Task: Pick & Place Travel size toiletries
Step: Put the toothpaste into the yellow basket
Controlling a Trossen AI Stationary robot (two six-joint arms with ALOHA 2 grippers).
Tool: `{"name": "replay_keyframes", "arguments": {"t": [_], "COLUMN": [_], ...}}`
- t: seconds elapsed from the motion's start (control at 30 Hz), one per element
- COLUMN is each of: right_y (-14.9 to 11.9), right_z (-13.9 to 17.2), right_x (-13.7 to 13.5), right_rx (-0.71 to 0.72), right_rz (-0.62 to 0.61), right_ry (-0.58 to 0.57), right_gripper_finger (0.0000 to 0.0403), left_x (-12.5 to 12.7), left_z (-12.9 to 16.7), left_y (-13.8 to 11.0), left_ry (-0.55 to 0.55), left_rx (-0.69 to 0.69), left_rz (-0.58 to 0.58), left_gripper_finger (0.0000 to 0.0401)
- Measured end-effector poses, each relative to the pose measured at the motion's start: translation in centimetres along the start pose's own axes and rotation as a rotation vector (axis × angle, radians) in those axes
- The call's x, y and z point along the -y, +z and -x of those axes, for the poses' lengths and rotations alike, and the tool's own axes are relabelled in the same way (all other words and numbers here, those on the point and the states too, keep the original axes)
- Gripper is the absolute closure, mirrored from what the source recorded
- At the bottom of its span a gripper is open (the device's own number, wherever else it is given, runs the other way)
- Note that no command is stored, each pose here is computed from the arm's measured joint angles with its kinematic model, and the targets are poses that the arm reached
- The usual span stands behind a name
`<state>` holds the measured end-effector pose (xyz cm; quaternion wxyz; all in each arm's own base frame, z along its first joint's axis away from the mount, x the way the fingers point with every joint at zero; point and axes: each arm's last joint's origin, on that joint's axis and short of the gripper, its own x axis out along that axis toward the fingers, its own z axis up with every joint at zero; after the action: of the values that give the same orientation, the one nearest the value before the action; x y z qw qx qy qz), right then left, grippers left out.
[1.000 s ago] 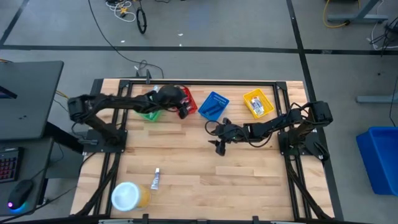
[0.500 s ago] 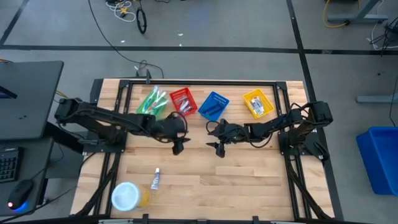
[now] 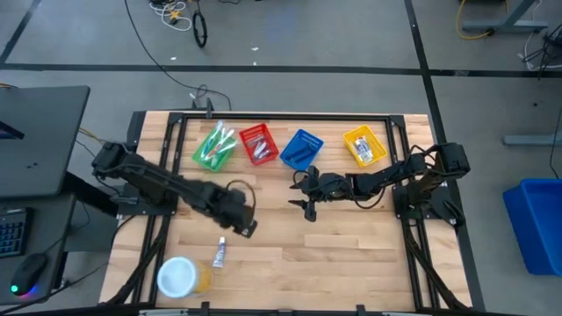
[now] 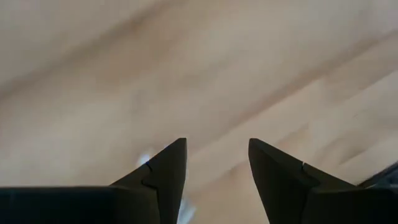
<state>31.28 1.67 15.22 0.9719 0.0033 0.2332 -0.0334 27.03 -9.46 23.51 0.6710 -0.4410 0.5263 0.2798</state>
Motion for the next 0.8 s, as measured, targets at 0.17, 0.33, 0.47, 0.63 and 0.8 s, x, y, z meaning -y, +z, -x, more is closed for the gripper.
{"name": "replay_keyframes", "arguments": {"t": [0.17,0.33,0.47,0.63,0.8], "right_y": [0.0,0.0,0.0,0.0,0.0], "right_z": [0.0,0.0,0.0,0.0,0.0], "right_x": [-0.1,-0.1,-0.1,-0.1,-0.1], "right_rx": [0.002,-0.002,-0.003,0.001,0.002], "right_rz": [-0.001,-0.001,-0.001,-0.004,-0.011], "right_ry": [0.022,0.028,0.028,0.029,0.03], "right_gripper_finger": [0.0153,0.0145,0.0145,0.0155,0.0159], "left_x": [0.4,0.4,0.3,0.5,0.3], "left_z": [-1.7,-3.3,-4.4,-6.5,-8.3], "left_y": [-3.1,-5.0,-6.0,-6.7,-6.7], "left_ry": [0.069,0.149,0.206,0.242,0.306], "left_rx": [-0.097,-0.141,-0.156,-0.167,-0.168], "left_rz": [0.075,0.127,0.166,0.168,0.174], "left_gripper_finger": [0.0213,0.0203,0.0202,0.0202,0.0202]}}
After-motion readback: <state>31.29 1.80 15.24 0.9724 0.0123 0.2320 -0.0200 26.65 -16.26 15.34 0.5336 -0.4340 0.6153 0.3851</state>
